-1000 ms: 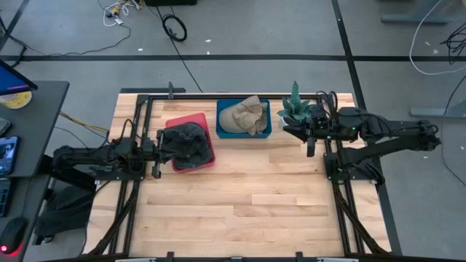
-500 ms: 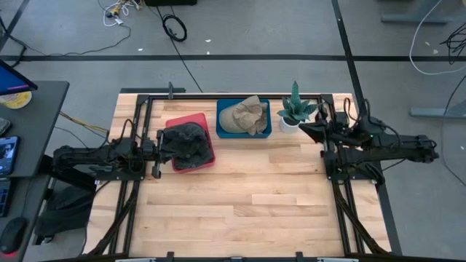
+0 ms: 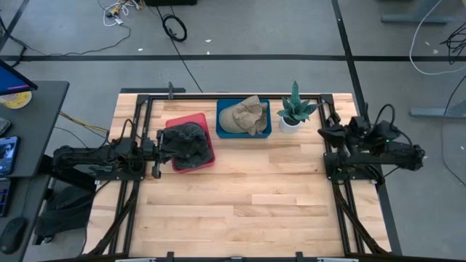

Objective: Pick & Place hat
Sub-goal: Return to Home Position

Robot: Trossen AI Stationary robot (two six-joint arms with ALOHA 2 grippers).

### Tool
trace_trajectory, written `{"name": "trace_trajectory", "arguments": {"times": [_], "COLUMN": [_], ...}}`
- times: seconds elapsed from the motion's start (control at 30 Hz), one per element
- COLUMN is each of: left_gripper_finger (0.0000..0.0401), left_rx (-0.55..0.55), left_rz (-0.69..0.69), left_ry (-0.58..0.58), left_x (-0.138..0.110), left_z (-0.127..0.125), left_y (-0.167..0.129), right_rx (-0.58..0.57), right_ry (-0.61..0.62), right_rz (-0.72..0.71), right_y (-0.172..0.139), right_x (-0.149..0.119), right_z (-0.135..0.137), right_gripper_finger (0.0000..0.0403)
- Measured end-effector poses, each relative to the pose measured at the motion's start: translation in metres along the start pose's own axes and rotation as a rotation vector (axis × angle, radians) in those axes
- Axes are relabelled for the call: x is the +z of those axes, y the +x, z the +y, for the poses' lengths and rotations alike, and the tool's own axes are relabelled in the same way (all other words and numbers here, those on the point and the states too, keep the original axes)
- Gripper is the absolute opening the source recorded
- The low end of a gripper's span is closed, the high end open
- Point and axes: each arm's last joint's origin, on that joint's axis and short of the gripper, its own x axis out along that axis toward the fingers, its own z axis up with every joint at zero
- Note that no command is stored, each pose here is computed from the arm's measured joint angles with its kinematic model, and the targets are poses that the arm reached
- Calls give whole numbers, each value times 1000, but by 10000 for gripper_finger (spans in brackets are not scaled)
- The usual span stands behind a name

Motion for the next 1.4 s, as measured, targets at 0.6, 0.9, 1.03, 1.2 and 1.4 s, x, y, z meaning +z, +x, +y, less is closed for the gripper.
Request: {"name": "trace_trajectory", "arguments": {"times": [0.6,0.9,1.03,1.2,1.4], "left_gripper_finger": [3,3,3,3,3], "left_rx": [0,0,0,0,0], "left_rz": [3,2,2,2,2], "left_ry": [0,0,0,0,0], "left_x": [0,0,0,0,0], "left_z": [0,0,0,0,0], "left_y": [0,0,0,0,0], "right_rx": [170,256,299,277,251], "right_ry": [134,142,159,136,169], "right_rz": [-76,-74,-12,58,40], "right_y": [2,0,0,1,-1], "right_x": [-44,-52,-56,-63,-79], "right_z": [-11,-11,-11,-13,-19], "right_gripper_finger": [0,0,0,0,0]}}
